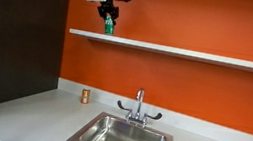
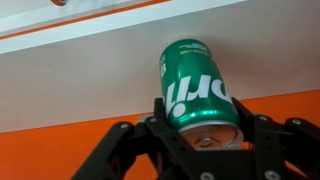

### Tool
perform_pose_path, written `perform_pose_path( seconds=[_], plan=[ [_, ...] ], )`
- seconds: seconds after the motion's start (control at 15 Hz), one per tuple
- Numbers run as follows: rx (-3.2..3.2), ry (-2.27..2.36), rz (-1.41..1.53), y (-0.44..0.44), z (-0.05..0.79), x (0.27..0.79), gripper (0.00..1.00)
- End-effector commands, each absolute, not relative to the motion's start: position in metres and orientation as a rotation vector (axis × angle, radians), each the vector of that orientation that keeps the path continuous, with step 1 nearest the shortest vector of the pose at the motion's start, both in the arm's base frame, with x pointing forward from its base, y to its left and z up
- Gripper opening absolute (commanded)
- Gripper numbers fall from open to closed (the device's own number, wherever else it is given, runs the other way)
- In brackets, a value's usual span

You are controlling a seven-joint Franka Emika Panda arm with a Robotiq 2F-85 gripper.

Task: Put the green can on the bottom shelf.

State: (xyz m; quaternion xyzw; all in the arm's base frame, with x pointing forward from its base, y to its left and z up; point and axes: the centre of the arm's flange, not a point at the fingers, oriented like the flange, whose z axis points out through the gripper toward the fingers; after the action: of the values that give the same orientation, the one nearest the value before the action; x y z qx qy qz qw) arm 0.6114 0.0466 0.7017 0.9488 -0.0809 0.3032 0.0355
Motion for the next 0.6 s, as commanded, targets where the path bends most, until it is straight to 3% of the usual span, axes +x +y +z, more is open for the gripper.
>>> perform_pose_path(
  seconds=[0.0, 0.53],
  plan=[
    [2.909, -0.208, 0.971, 0.049, 0.716, 0.624, 0.39],
    [2.927, -0.239, 0.958, 0.05, 0.722, 0.635, 0.39]
  ],
)
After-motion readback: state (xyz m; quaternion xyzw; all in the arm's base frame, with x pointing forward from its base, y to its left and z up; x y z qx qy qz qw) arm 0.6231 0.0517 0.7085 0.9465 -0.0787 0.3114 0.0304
